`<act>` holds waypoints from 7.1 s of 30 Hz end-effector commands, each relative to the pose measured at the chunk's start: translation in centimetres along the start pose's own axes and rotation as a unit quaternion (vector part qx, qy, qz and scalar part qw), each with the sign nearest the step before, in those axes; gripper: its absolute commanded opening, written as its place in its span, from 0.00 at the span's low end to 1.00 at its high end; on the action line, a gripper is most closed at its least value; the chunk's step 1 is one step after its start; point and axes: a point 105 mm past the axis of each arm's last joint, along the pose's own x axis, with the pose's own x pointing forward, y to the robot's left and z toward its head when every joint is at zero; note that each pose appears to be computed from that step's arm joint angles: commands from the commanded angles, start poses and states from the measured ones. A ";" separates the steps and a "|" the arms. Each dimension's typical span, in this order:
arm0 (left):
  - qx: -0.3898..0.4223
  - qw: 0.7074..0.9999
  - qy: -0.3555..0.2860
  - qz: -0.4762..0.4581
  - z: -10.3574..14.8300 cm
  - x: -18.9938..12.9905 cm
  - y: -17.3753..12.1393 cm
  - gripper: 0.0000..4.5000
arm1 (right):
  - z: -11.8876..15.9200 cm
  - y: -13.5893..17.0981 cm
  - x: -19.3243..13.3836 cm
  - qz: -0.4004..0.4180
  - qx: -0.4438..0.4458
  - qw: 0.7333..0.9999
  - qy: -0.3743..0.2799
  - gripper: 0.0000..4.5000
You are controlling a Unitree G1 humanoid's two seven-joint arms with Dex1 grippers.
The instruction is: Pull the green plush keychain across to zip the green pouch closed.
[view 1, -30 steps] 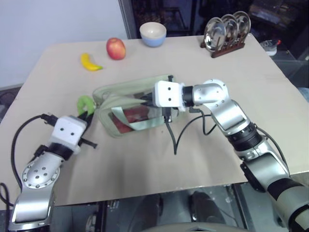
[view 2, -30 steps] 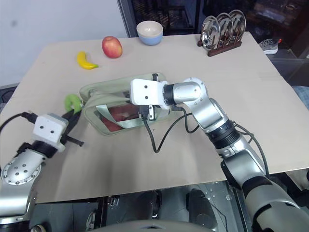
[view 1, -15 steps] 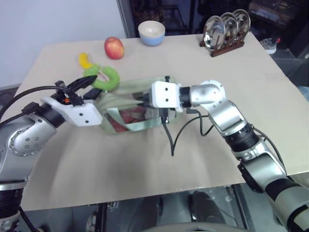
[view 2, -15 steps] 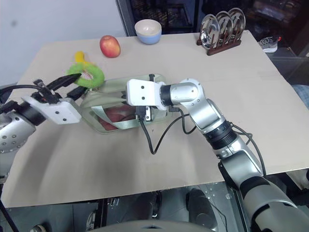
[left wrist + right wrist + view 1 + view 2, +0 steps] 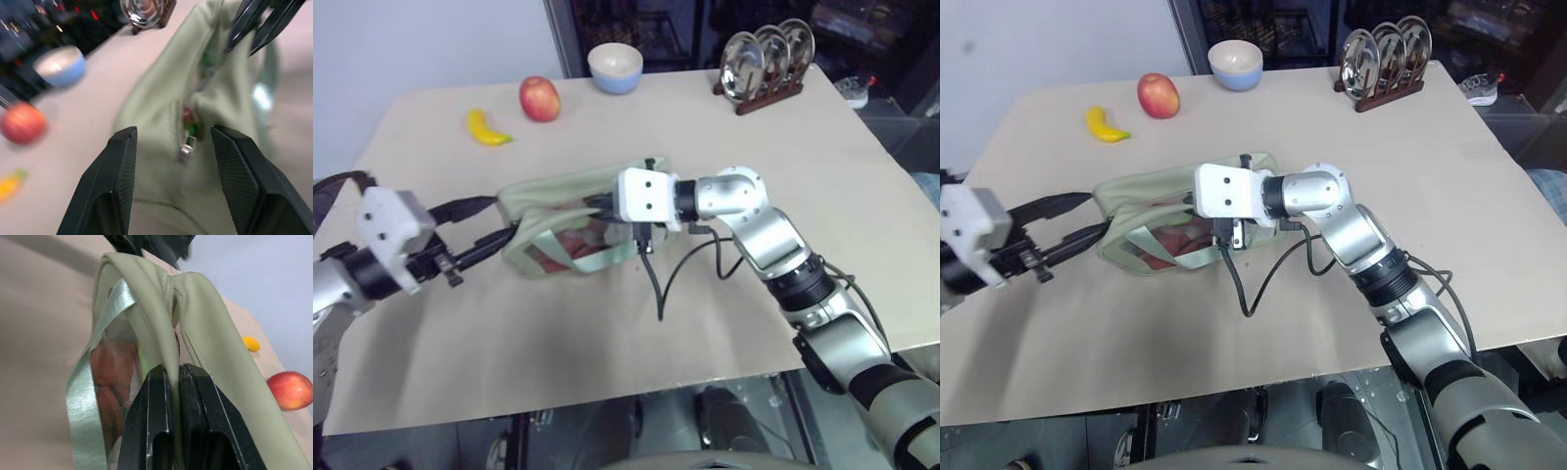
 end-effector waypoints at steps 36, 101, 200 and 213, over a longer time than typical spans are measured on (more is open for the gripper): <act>0.014 0.994 -0.019 0.106 -4.4 3.3 -0.7 0.00 | 6.0 -2.9 -2.7 -0.003 0.153 0.982 -0.110 0.57; 0.023 0.988 0.051 0.142 -7.7 3.3 -0.2 0.00 | 3.8 -9.0 -0.3 -0.123 0.229 0.965 -0.031 0.02; -0.026 0.967 0.029 0.252 -8.3 4.1 3.5 0.00 | -16.9 3.2 -11.5 -0.412 0.410 0.799 0.158 0.02; -0.023 0.962 0.016 0.272 -8.1 4.0 4.0 0.00 | -17.3 6.4 -10.1 -0.287 0.234 0.893 0.256 0.02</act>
